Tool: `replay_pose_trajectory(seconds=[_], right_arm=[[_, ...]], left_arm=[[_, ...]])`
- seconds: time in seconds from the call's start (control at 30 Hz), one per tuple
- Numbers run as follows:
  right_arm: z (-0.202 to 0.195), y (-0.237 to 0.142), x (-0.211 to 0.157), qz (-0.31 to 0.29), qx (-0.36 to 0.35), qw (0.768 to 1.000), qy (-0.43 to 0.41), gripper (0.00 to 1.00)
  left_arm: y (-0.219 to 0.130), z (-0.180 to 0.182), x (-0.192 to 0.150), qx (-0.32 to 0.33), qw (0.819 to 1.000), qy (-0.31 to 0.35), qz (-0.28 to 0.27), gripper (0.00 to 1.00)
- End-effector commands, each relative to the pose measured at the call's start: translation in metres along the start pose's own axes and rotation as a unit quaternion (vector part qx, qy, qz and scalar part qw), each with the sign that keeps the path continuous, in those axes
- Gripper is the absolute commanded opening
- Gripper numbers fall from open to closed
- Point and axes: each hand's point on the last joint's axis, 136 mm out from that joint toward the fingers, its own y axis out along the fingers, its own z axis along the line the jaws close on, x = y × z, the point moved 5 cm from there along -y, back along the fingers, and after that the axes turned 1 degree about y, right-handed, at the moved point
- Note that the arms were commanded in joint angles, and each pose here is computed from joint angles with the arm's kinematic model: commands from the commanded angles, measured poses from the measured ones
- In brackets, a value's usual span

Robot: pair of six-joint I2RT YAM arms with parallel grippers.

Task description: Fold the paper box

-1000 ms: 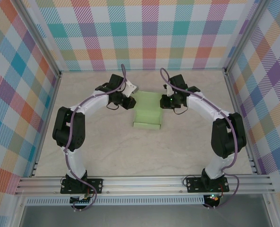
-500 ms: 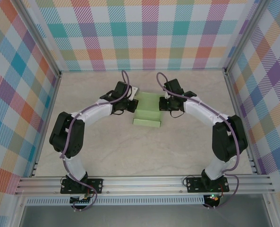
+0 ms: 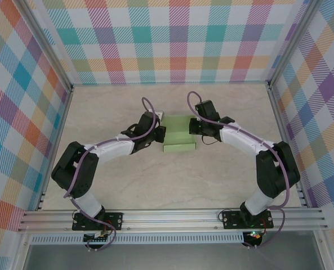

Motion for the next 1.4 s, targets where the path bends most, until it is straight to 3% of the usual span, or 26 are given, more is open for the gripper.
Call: replay_pose_trajectory(seconds=[0.0,0.4,0.6,0.97,1.17,1.37], right_arm=[[0.021,-0.005,0.004,-0.031,0.059,0.998,0.003,0.11],[0.025,-0.013,0.004,-0.066,0.093,0.993,-0.008,0.11],[0.025,-0.011,0.010,-0.090,0.092,0.992,-0.002,0.10],[0.019,0.001,0.001,-0.089,0.082,0.993,-0.005,0.10],[0.015,-0.001,-0.007,-0.088,0.072,0.994,0.004,0.10],[0.006,-0.002,-0.020,-0.090,0.066,0.994,0.002,0.17]], left_arm=[[-0.010,-0.018,0.017,-0.026,0.997,-0.012,-0.068,0.00],[-0.016,-0.030,0.046,-0.009,0.994,-0.027,-0.104,0.00],[-0.008,-0.036,0.051,-0.031,0.990,-0.074,-0.112,0.00],[0.017,-0.020,0.006,-0.009,0.991,-0.049,-0.121,0.00],[0.013,-0.014,-0.009,-0.010,0.988,-0.046,-0.148,0.00],[0.009,-0.015,-0.011,-0.003,0.987,-0.030,-0.161,0.00]])
